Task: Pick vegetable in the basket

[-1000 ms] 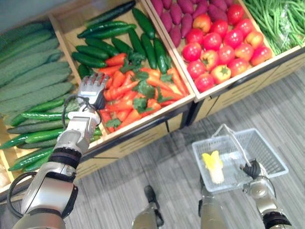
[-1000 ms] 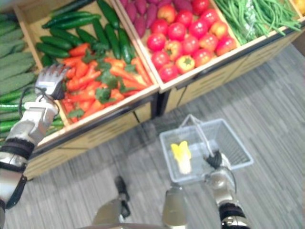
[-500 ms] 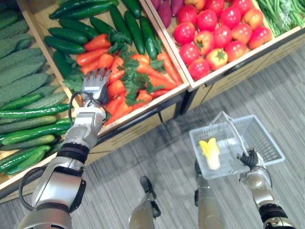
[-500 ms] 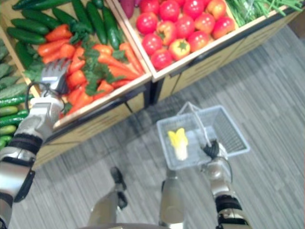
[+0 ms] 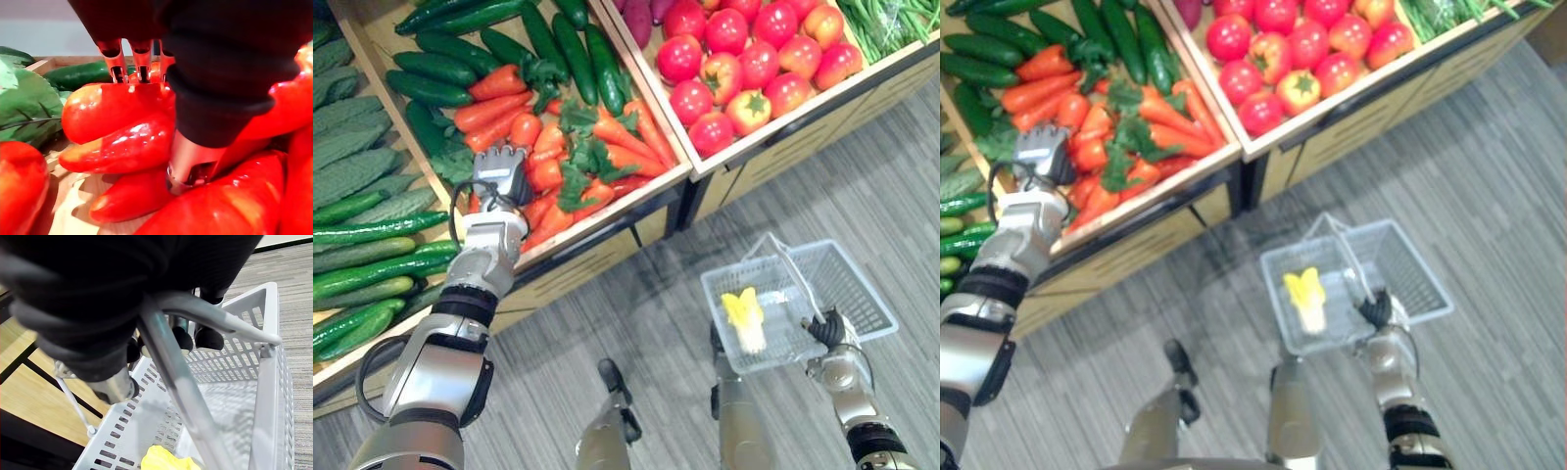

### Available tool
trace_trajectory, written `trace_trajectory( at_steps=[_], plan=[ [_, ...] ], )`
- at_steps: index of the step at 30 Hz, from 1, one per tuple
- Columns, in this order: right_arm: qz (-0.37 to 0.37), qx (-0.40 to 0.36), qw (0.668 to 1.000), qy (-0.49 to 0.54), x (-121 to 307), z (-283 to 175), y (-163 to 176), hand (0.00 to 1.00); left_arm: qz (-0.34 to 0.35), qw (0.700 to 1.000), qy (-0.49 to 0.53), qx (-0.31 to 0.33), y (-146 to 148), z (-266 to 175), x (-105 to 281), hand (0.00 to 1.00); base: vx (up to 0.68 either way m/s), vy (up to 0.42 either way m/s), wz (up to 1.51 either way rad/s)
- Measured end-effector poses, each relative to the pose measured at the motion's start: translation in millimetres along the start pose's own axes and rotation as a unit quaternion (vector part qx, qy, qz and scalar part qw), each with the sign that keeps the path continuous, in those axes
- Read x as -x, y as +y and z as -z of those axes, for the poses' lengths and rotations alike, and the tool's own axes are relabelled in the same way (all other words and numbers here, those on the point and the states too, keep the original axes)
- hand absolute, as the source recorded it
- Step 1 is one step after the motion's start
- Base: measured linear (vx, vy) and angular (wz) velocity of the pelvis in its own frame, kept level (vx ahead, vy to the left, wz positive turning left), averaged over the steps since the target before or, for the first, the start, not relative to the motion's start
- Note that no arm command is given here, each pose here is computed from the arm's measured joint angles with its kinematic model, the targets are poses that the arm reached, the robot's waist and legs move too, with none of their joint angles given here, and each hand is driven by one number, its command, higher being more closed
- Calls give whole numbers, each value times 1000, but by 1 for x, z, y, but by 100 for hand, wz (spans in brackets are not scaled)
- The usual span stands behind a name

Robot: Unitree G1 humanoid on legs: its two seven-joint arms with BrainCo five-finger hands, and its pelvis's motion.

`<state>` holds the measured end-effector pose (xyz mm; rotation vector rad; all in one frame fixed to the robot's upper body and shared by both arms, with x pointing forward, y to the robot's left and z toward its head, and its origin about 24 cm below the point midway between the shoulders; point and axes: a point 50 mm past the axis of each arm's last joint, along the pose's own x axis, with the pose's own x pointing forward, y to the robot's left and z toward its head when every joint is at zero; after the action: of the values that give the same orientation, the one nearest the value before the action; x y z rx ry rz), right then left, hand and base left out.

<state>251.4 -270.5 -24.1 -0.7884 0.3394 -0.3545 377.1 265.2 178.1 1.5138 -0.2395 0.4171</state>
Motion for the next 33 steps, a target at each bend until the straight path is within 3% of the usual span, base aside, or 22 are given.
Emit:
trace_trajectory(
  at_steps=[33],
  plan=[
    [-51, -3, 991, 123, 47, 60, 32, 100, 10, 997, -63, 53, -21, -13, 53, 100, -3, 48, 10]
  ],
)
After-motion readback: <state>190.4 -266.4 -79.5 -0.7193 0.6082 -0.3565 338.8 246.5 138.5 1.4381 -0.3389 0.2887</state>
